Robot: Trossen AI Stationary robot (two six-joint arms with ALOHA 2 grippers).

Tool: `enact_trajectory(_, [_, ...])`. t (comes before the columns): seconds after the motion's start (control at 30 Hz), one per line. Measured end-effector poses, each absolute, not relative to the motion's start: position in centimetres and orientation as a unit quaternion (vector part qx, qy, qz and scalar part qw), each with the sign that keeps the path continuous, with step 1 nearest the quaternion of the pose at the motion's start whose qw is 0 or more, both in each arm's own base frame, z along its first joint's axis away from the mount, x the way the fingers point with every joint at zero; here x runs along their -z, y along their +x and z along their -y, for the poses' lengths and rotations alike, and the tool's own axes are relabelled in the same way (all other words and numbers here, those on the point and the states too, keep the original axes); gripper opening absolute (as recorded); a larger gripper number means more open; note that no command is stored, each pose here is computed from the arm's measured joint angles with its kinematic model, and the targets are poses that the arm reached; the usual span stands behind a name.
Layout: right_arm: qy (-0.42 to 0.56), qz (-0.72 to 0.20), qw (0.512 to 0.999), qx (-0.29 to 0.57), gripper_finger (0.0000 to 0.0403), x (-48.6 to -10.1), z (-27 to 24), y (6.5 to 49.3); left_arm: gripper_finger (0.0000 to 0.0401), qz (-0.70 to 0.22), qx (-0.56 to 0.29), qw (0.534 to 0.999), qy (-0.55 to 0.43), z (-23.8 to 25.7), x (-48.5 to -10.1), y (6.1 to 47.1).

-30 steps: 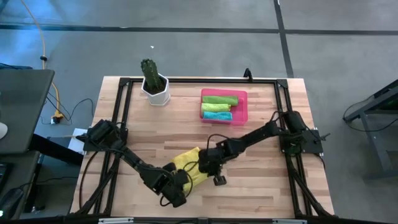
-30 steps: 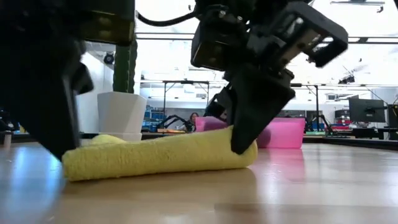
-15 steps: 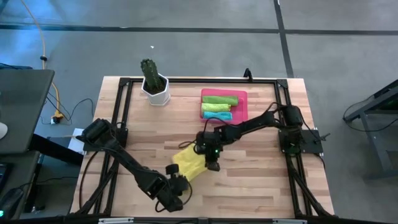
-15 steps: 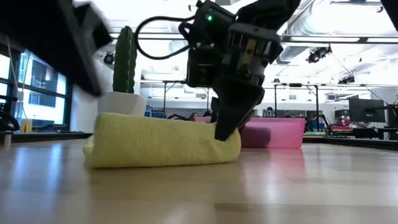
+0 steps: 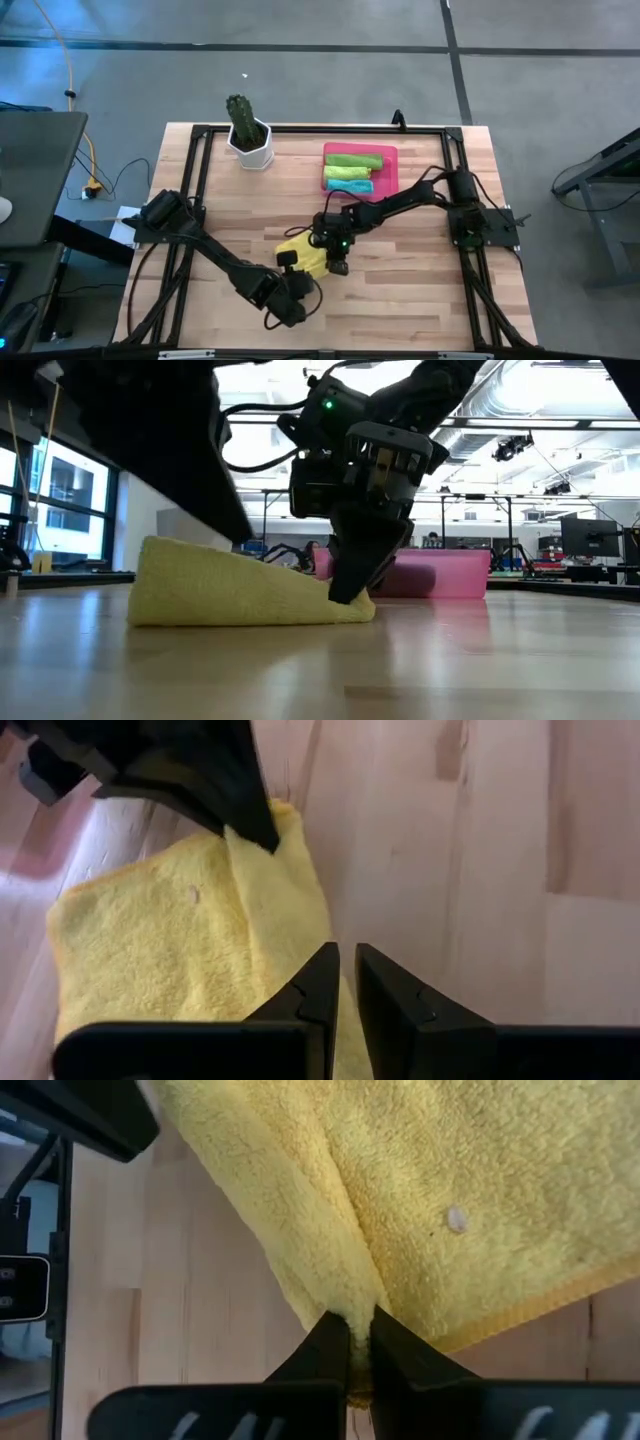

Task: Roll microfiber towels into tight, uniform cylinder then place into a basket
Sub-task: Roll the yellow microfiber cloth

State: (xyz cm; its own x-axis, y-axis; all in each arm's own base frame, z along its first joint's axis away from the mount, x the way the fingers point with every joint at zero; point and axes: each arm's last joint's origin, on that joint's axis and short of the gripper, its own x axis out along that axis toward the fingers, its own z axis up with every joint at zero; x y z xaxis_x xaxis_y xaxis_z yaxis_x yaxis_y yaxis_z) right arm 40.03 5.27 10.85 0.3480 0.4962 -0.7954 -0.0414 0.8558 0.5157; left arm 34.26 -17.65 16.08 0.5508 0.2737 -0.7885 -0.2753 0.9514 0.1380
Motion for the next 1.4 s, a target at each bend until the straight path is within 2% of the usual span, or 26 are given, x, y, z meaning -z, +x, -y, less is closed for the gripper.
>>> enact_trajectory(0.13, [0.204, -0.536, 0.801, -0.173, 0.0, -10.7, -5.3, 40.2, 0.003, -0.46, -0.156, 0.874, 0.005, 17.5, -15.9, 34.1])
enact_trajectory(0.37, [0.203, -0.53, 0.803, -0.182, 0.0, -10.7, -5.3, 40.3, 0.003, -0.52, -0.187, 0.833, 0.011, 16.8, -15.4, 32.7])
enact_trajectory(0.6, [0.2, -0.526, 0.806, -0.184, 0.0003, -10.7, -5.3, 40.4, 0.003, -0.533, -0.189, 0.825, 0.01, 16.8, -14.6, 32.7])
enact_trajectory(0.87, [0.188, -0.516, 0.809, -0.209, 0.0065, -10.9, -5.4, 40.4, 0.003, -0.55, -0.196, 0.812, 0.008, 17.1, -12.3, 33.1])
enact_trajectory(1.03, [0.173, -0.518, 0.804, -0.234, 0.0097, -12.8, -5.1, 39.6, 0.003, -0.547, -0.195, 0.814, 0.005, 17.2, -12.3, 33.2])
enact_trajectory(1.2, [0.06, -0.495, 0.836, -0.227, 0.0102, -16.7, -5.5, 38.3, 0.003, -0.549, -0.193, 0.813, 0.004, 17.2, -12.2, 33.2])
enact_trajectory(1.4, [-0.112, -0.441, 0.851, -0.261, 0.0102, -18.2, -10.6, 37.3, 0.003, -0.55, -0.192, 0.813, 0.002, 17.2, -12.1, 33.2])
